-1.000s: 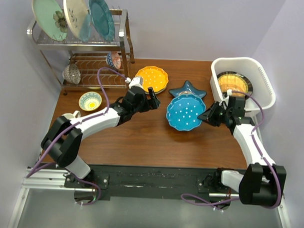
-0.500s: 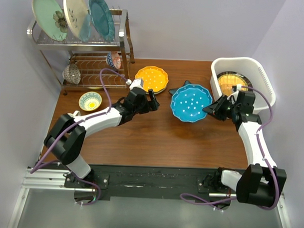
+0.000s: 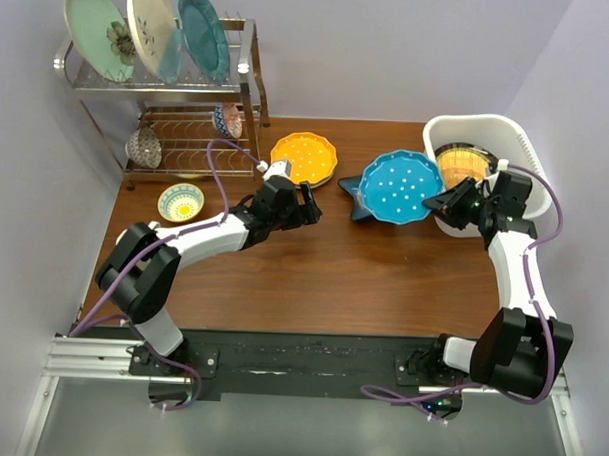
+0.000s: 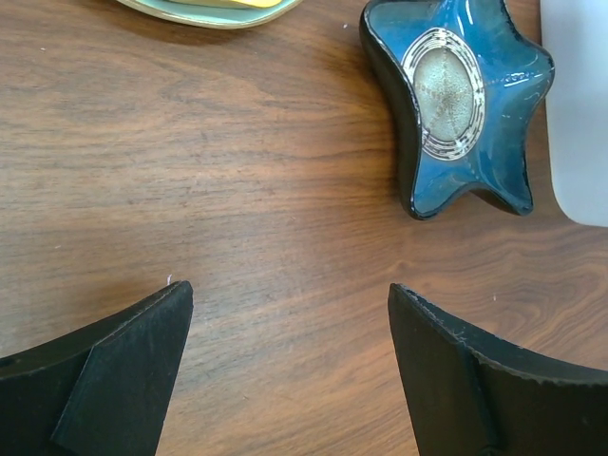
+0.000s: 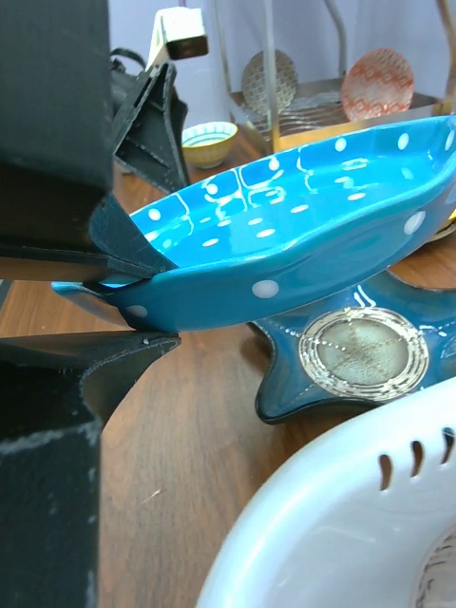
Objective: Place the plates into the plastic bin on the countertop
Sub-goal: Place the plate in the plastic bin.
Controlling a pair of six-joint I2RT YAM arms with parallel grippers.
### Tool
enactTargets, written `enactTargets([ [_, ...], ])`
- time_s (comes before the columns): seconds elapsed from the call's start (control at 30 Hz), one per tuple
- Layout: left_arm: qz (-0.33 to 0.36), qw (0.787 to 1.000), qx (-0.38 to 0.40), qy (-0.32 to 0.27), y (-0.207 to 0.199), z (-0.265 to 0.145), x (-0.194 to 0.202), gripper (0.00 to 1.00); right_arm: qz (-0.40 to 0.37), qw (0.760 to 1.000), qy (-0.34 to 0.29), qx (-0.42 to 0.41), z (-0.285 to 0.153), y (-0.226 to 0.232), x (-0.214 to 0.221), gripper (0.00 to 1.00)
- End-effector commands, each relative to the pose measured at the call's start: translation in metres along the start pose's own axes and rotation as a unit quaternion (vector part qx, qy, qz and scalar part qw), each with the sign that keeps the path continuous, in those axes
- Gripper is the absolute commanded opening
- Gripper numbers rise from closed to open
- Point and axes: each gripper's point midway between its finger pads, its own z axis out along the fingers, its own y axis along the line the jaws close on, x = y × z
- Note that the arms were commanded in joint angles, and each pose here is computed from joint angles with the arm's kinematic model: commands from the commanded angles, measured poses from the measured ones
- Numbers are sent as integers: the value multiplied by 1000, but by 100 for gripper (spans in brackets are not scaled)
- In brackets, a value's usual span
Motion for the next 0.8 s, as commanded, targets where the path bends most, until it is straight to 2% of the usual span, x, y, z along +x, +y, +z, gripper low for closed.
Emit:
enactTargets([
  [0.0, -11, 999, 26, -25, -13, -1, -17, 88, -31, 992, -56, -108, -22, 66, -45, 0],
  [0.33, -9, 999, 29, -19, -13, -2, -13, 88, -1, 990, -88, -108, -19, 61, -81, 0],
  [0.77, -8, 999, 33, -12, -16, -1, -12, 88, 58, 986, -117, -101, -20, 23, -128, 0],
])
